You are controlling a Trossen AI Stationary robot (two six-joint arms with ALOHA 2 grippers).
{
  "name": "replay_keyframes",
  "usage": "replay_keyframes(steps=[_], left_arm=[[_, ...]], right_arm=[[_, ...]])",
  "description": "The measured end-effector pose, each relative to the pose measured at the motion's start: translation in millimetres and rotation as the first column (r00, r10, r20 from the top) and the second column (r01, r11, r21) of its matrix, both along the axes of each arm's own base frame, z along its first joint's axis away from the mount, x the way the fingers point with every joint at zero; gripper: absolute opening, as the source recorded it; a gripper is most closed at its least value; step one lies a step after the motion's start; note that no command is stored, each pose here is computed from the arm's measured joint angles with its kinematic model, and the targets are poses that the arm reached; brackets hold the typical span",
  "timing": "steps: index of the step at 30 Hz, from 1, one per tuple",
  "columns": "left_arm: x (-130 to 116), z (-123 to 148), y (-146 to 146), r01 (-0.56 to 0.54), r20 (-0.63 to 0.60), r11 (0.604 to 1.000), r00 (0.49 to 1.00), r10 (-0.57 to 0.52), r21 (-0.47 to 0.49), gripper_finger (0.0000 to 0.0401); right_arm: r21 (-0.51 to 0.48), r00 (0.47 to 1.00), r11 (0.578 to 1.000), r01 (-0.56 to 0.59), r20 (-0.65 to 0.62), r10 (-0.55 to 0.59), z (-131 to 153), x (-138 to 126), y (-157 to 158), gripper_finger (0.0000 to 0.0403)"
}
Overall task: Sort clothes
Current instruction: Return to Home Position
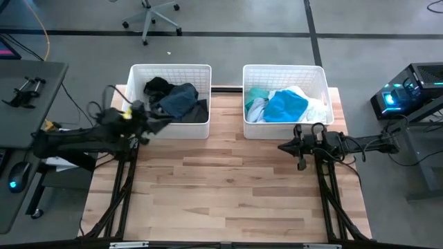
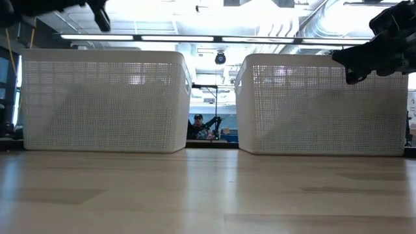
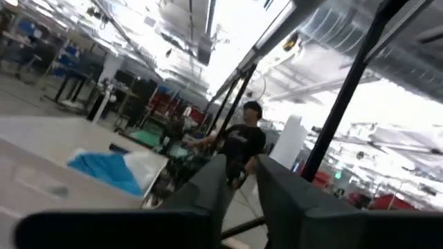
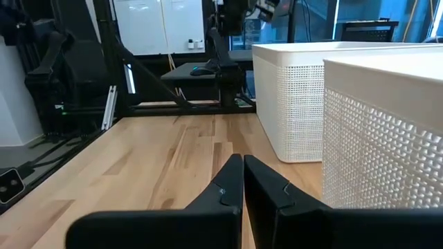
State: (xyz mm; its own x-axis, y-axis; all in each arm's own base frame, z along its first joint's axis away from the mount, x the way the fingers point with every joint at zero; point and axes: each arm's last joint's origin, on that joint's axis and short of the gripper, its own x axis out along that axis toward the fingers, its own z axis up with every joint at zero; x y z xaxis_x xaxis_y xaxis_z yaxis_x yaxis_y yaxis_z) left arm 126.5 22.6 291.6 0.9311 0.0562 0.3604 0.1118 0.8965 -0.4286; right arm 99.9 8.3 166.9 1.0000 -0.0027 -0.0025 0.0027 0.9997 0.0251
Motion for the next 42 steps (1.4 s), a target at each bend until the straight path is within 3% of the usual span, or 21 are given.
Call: replay_keyframes(steps=[4, 9, 12, 17, 21, 25, 33, 37, 42], left_arm=[[17, -22, 0, 0.027, -0.144, 0.998, 0.989, -0.02, 0.048, 0.0015], [16, -30, -9, 0.171, -0.201, 0.97, 0.97, -0.135, 0.171, 0.0007], [7, -44, -12, 0.257, -0.208, 0.953, 0.953, -0.221, 0.16, 0.0001], [-14, -72, -15, 0.269, -0.168, 0.956, 0.954, -0.248, 0.119, 0.0001], [-27, -84, -16, 0.188, -0.106, 0.972, 0.979, -0.174, 0.141, 0.0], [-34, -96, -13, 0.062, -0.174, 0.981, 0.984, -0.029, 0.186, 0.0], [-31, -114, -7, -0.1, -0.329, 0.928, 0.917, 0.226, 0.358, 0.0], [-31, -119, -7, -0.071, -0.38, 0.91, 0.893, 0.241, 0.409, 0.0], [-30, -121, -10, 0.044, -0.391, 0.911, 0.911, 0.132, 0.41, 0.0]], right_arm=[[-0.001, 1.0, 1.0, -0.002, -0.005, 0.002, 0, 0, 0, 0.0], [-0.001, 1.0, 1.0, -0.002, -0.009, 0.002, -1, 0, 0, 0.0], [-0.001, 1.0, 1.0, -0.003, -0.012, 0.003, -1, 0, 0, 0.0], [-0.001, 1.0, 1.0, -0.003, -0.012, 0.003, -1, 0, 0, 0.0], [-0.001, 1.0, 1.0, -0.003, -0.012, 0.003, -1, 0, 0, 0.0], [-0.001, 1.0, 1.0, -0.004, -0.012, 0.004, -1, 0, 0, 0.0], [-0.001, 1.0, 1.0, -0.006, -0.012, 0.006, -1, 0, 0, 0.0], [-0.001, 1.0, 1.0, -0.006, -0.012, 0.006, -1, 0, 0, 0.0], [-0.001, 1.0, 1.0, -0.006, -0.012, 0.006, -1, 0, 0, 0.0]])
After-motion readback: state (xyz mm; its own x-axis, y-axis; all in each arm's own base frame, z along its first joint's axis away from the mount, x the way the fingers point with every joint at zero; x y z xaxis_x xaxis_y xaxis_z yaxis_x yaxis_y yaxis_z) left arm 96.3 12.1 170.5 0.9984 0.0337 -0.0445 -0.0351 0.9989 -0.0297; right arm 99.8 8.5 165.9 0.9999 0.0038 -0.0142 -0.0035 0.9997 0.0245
